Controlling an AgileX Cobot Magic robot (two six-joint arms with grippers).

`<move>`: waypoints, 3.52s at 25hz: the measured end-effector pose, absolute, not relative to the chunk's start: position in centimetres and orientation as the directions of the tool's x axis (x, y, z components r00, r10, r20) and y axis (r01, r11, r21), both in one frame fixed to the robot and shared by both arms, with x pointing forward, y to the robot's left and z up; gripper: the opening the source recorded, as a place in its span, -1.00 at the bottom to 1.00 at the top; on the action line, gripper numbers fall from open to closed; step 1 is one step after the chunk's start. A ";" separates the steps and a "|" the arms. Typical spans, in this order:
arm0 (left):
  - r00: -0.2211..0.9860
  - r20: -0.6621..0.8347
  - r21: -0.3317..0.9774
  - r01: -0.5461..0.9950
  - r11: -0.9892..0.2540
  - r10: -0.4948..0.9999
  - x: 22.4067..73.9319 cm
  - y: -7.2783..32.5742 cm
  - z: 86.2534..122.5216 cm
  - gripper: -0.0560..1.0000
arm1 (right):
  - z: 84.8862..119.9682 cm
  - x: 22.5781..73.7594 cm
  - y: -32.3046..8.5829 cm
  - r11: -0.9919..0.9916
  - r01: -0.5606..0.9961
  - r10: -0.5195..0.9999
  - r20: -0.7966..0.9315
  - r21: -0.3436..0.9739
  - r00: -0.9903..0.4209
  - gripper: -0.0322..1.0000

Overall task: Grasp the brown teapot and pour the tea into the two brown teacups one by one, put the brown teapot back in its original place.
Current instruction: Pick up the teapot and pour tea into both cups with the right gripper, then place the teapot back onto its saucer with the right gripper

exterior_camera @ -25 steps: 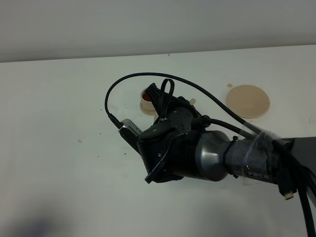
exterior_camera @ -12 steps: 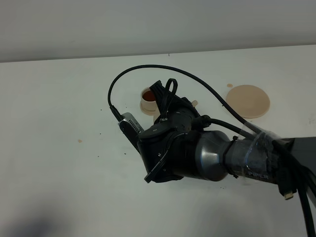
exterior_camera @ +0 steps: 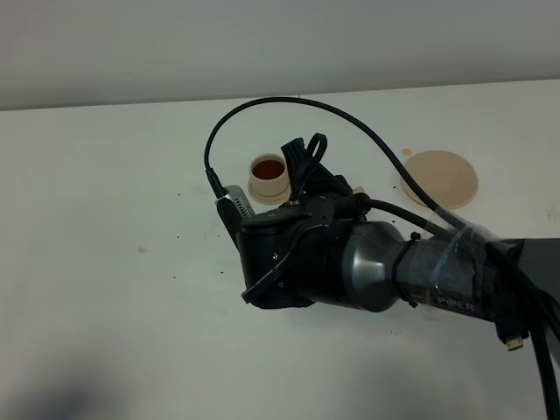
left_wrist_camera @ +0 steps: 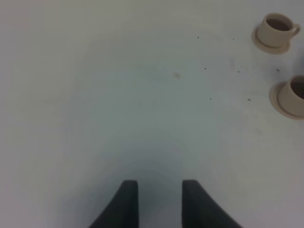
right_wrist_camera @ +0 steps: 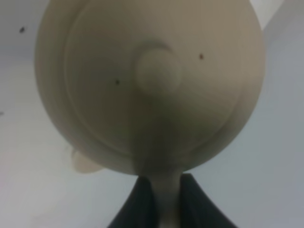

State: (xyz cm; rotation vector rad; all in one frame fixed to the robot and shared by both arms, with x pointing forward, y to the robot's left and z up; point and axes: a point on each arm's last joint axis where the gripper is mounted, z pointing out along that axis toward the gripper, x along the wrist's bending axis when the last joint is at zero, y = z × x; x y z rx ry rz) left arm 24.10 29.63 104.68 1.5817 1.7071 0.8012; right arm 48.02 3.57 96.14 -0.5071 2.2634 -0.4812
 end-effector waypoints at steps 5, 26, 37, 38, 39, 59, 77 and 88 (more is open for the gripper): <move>-0.043 -0.065 0.806 0.587 0.078 0.997 24.1 29.6 104.7 -0.43 | 98.0 48.0 4.1 0.929 -0.067 -0.300 -0.634 -0.365 -0.713 -0.74; -0.043 -0.065 0.806 0.587 0.078 0.997 24.1 29.6 104.7 -0.43 | 102.7 48.5 2.0 0.956 0.278 0.293 -0.262 0.094 -0.919 -0.74; -0.043 -0.065 0.806 0.587 0.078 0.997 24.1 29.6 104.7 -0.43 | 99.9 48.0 1.3 0.938 0.336 0.345 -0.242 0.081 -0.907 -0.74; -0.043 -0.065 0.806 0.587 0.078 0.997 24.1 29.6 104.7 -0.43 | 99.6 47.9 1.2 0.936 0.342 0.351 -0.240 0.077 -0.905 -0.74; -0.043 -0.065 0.806 0.587 0.078 0.997 24.1 29.6 104.7 -0.43 | 99.2 47.8 1.0 0.934 0.351 0.358 -0.236 0.070 -0.903 -0.74; -0.043 -0.065 0.805 0.587 0.078 0.997 24.1 29.6 104.7 -0.43 | 97.5 46.2 -0.9 0.914 0.374 0.401 -0.223 0.155 -0.888 -0.74; -0.043 -0.065 0.805 0.587 0.078 0.997 24.1 29.6 104.7 -0.43 | 95.6 45.6 -1.6 0.906 0.394 0.419 -0.210 0.151 -0.883 -0.74; -0.043 -0.065 0.805 0.587 0.078 0.997 24.1 29.6 104.7 -0.43 | 95.9 46.0 -1.9 0.911 0.384 0.410 -0.246 0.147 -0.878 -0.74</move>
